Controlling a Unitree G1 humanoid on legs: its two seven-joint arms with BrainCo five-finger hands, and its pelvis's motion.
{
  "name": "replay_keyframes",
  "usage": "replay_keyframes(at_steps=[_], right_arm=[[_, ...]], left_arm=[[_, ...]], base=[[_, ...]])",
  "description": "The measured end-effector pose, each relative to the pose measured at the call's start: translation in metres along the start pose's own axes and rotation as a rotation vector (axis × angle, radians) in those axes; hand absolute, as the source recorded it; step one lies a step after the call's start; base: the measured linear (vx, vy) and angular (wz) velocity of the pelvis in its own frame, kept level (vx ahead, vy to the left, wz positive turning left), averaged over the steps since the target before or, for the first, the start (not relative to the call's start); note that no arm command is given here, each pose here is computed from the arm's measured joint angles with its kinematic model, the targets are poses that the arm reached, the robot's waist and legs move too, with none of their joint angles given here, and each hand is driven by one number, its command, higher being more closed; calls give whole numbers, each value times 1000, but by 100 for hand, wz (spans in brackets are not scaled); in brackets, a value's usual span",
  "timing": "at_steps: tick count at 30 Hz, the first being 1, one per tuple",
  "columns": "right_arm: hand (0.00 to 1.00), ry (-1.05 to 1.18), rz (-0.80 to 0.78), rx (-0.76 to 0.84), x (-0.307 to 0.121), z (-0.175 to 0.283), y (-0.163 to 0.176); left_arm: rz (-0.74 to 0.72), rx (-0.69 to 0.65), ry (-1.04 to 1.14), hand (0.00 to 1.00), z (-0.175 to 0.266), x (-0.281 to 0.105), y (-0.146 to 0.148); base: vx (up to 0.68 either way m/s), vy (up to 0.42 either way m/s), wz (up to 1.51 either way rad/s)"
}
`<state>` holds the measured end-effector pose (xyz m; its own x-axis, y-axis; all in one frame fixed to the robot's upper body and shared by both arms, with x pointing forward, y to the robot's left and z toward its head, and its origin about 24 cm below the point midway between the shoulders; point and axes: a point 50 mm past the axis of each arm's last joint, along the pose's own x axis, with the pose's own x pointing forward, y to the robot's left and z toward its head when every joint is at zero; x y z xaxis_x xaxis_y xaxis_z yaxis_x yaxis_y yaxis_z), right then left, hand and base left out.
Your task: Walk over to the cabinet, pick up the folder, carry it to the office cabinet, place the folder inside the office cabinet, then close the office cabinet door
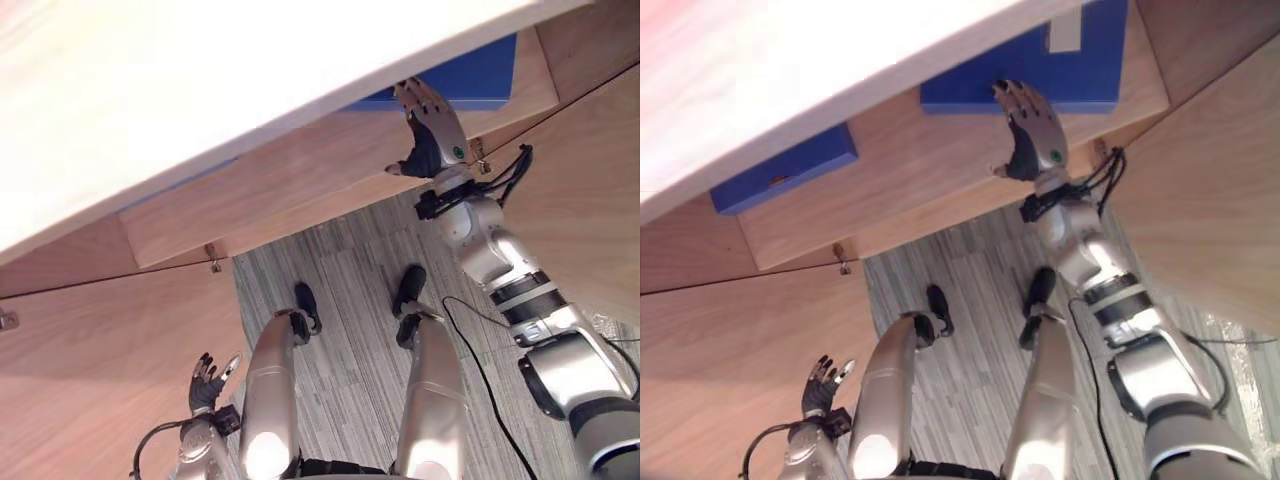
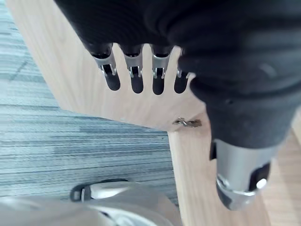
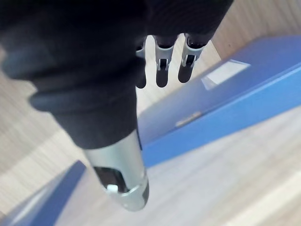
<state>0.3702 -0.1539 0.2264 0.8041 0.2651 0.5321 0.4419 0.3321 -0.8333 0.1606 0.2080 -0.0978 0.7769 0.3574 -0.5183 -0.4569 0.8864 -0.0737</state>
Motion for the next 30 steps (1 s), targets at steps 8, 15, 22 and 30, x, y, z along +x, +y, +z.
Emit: replay_keyframes(at_steps=[8,15,22,30], right_arm=[[0,120,28,-82,12,-34,-12],[0,169,17,-112,18,-49,-23],[0,227,124,-100,23,-63,-28],[0,325,134,-95,33,-83,-60]], left_arm=[[1,19,25,0,-6,-1,1],[1,18,23,0,-5,0,0],[-11,21,43,0,-6,0,-2],[-51,-4,37,0,0,1,-11]], base=[[4,9,0],[0,0,0],[-12,18,0],[-27,29,2]])
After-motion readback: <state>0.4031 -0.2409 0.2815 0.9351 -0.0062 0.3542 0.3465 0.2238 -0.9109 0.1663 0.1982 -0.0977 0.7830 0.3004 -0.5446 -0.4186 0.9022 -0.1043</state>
